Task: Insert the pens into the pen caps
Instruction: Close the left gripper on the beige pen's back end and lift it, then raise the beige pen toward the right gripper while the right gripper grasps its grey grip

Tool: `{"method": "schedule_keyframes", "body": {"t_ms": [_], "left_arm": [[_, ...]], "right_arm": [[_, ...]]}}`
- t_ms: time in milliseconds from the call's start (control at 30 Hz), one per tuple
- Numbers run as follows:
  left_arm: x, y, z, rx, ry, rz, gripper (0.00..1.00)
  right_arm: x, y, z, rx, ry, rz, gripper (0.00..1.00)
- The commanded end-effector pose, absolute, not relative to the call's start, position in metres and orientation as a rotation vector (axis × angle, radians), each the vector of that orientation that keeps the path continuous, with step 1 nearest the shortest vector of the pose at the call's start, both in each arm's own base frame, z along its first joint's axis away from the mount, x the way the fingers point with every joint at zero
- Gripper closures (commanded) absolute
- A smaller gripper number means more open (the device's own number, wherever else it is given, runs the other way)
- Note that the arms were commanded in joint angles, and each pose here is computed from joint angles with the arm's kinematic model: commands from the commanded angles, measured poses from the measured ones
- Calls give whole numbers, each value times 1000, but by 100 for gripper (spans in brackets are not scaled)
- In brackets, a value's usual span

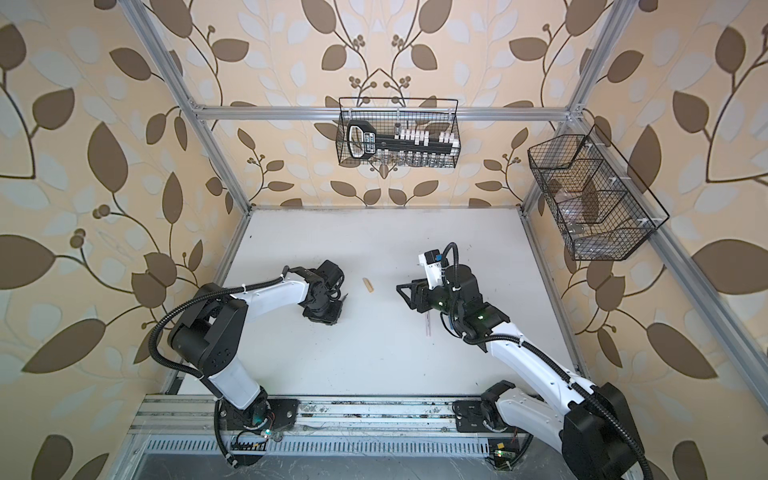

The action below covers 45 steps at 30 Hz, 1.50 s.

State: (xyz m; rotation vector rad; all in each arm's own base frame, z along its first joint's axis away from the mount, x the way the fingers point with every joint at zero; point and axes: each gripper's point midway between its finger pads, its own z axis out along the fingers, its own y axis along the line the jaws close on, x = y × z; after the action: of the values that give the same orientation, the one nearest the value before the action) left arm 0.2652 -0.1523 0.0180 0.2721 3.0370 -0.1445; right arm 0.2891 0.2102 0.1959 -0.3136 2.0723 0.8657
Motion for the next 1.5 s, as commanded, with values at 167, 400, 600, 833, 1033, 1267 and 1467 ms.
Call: {"method": "schedule_keyframes", "body": {"t_ms": [167, 400, 600, 833, 1033, 1267, 1467], "left_arm": [[263, -166, 22, 330, 3021, -243, 93], [269, -185, 34, 333, 2934, -418, 100], [279, -219, 72, 361, 2687, -698, 100], [268, -254, 111, 480, 2452, -953, 100], [254, -275, 110, 587, 2446, -999, 100], [244, -285, 113, 636, 2429, -1013, 100], [240, -285, 120, 644, 2410, -1005, 100]], "right_arm": [[296, 214, 194, -241, 2117, 891, 38], [297, 219, 174, -174, 2151, 921, 38], [294, 241, 153, -112, 2168, 1010, 38], [286, 280, 136, -159, 2178, 1144, 38], [291, 297, 138, -173, 2142, 1223, 38], [306, 294, 134, -135, 2152, 1199, 38], [307, 298, 143, -131, 2107, 1284, 52]]}}
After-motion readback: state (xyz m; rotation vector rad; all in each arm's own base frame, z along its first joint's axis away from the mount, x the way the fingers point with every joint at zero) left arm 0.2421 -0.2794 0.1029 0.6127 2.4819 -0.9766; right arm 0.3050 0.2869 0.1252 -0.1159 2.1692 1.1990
